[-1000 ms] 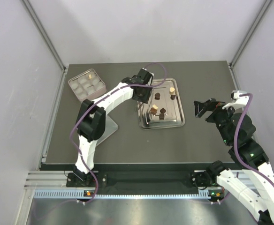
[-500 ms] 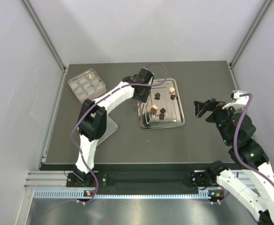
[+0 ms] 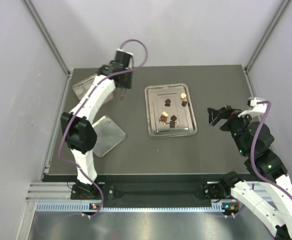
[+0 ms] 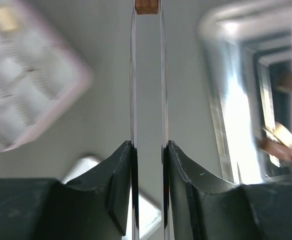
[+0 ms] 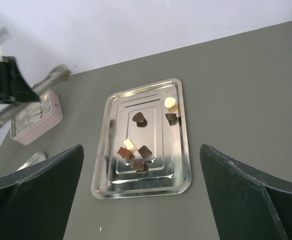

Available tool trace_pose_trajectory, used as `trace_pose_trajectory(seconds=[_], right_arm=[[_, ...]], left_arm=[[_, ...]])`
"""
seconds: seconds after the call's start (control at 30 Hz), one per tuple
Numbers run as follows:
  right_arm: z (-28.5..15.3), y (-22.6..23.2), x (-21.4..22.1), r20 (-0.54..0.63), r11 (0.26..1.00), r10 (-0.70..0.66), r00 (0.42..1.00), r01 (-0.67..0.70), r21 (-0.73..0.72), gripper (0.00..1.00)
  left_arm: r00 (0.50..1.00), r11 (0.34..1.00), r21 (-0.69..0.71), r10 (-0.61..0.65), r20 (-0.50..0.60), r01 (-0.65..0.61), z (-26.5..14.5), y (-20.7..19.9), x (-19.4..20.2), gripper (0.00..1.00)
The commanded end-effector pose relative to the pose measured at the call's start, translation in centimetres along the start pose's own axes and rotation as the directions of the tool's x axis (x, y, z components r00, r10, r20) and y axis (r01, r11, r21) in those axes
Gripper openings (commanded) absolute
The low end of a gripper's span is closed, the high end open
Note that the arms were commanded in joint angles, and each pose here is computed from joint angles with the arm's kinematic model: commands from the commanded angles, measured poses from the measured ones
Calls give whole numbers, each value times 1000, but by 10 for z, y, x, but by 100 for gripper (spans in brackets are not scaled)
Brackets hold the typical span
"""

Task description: Pack the chocolate

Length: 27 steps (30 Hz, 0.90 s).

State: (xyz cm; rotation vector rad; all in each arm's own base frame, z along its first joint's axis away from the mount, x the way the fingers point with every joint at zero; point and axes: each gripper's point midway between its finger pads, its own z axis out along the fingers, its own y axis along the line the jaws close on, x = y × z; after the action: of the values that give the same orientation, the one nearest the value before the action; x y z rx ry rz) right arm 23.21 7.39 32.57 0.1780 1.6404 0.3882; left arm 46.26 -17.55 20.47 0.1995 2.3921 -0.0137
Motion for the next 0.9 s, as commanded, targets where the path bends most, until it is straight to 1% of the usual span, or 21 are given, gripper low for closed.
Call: trace_pose_trajectory(seconds=[0.0, 0.03, 0.07, 0.13, 0.17, 0.27, 0.37, 0.53, 0.87], right_arm=[[-1, 6, -18, 61, 1000, 22, 998, -21, -19, 100], [0, 6, -17, 60, 1000, 22, 998, -21, -21, 100], [2, 7, -15, 55, 999, 27, 998, -25, -26, 100], [3, 9, -14, 51, 999, 29, 998, -28, -31, 100], [3, 9, -14, 51, 999, 28, 998, -26, -34, 100], [6, 10, -12, 48, 999, 20, 999, -19, -32, 100], [9, 10, -10, 44, 999, 11, 999, -10, -30, 100], [14, 8, -7, 38, 1000, 1, 999, -1, -19, 100], [17, 9, -6, 35, 1000, 4, 999, -3, -22, 100]], left_arm=[[989, 983, -122, -125, 81, 134, -34, 83, -26, 37], [986, 978, -137, -150, 79, 160, -33, 97, -24, 37], [978, 964, -167, -196, 77, 207, -31, 123, -21, 37], [970, 951, -195, -229, 77, 240, -27, 144, -16, 36], [963, 938, -222, -256, 80, 267, -26, 162, -13, 36], [948, 917, -238, -310, 77, 319, -12, 186, -7, 37], [938, 907, -239, -341, 64, 347, -1, 198, -2, 37], [939, 899, -280, -342, 27, 336, 20, 204, 10, 36], [947, 880, -373, -320, -9, 294, 29, 218, 32, 36]])
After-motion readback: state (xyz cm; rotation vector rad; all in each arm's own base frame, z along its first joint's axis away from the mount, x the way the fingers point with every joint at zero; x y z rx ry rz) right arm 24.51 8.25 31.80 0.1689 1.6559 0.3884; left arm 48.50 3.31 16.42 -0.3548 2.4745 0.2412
